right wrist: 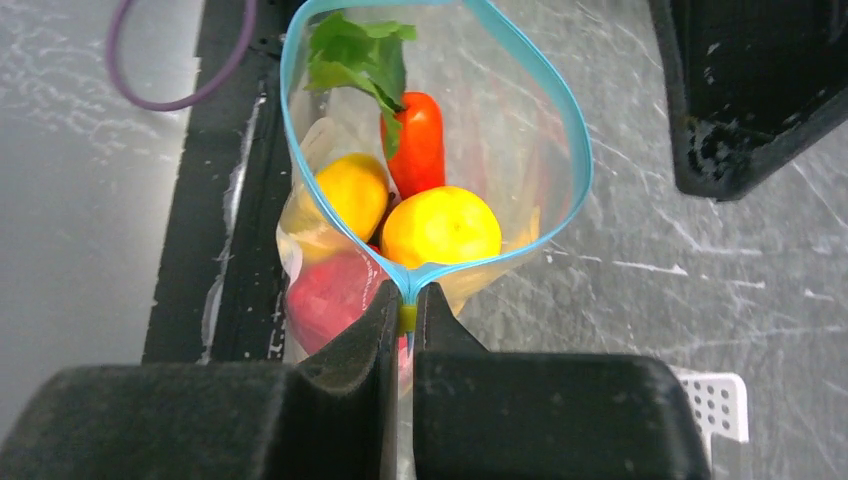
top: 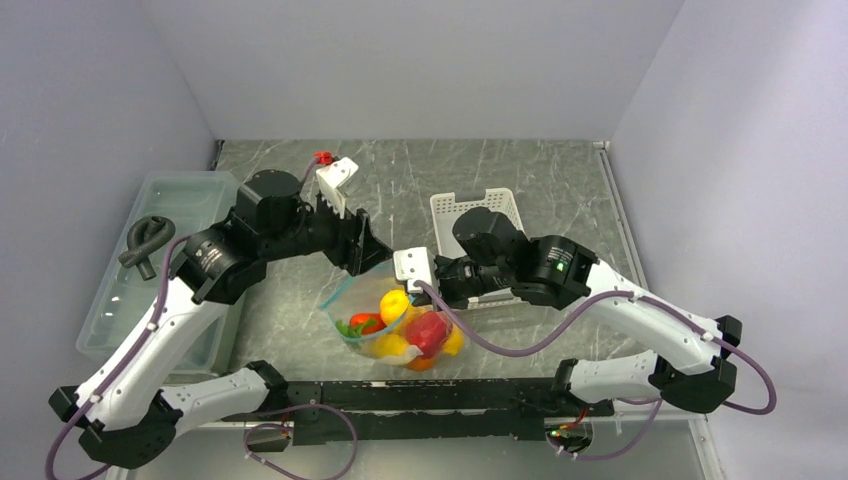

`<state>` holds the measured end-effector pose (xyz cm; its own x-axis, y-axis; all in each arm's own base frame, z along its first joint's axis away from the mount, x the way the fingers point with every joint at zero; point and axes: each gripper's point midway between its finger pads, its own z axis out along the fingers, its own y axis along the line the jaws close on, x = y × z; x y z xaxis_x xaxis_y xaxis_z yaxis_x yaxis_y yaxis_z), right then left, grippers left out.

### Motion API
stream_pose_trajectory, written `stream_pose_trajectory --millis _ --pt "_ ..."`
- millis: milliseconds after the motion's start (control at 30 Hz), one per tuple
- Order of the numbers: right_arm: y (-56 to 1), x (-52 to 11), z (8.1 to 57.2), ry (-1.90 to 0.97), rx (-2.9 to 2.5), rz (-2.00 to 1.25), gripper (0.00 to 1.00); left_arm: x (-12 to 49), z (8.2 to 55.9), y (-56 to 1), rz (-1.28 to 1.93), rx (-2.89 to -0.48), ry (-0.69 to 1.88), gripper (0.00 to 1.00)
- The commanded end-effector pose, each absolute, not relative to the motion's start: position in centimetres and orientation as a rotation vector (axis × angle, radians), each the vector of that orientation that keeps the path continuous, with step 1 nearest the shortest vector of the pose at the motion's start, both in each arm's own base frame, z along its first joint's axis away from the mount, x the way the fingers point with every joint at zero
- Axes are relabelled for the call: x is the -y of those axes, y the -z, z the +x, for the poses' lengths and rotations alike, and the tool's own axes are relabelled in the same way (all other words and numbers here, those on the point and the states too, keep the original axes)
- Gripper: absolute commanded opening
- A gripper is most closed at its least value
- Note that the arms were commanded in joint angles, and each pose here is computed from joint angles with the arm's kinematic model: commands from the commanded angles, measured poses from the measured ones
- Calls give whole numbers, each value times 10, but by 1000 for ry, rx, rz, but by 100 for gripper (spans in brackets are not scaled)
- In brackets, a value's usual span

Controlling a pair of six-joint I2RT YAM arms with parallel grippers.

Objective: Place the food in the zip-top bag and seal the zipper
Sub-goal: Zip the zipper food storage bag at the center of the board.

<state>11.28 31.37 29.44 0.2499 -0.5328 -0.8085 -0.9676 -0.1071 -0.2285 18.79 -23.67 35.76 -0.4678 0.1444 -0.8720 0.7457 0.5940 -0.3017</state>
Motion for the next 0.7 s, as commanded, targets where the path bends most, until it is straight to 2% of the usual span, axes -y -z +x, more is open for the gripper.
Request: stream_pose_trajectory --millis 0,367,667 --pt "-323 -321 91 -813 -1220 -1835 0 253 167 -373 880 -1770 1006 73" --pt "-338 -329 81 -861 -1224 -1870 0 267 114 -374 1126 -1586 1291 76" --pt "-351 -335 92 -828 -1305 -1802 0 265 88 -362 1218 -1559 1420 76"
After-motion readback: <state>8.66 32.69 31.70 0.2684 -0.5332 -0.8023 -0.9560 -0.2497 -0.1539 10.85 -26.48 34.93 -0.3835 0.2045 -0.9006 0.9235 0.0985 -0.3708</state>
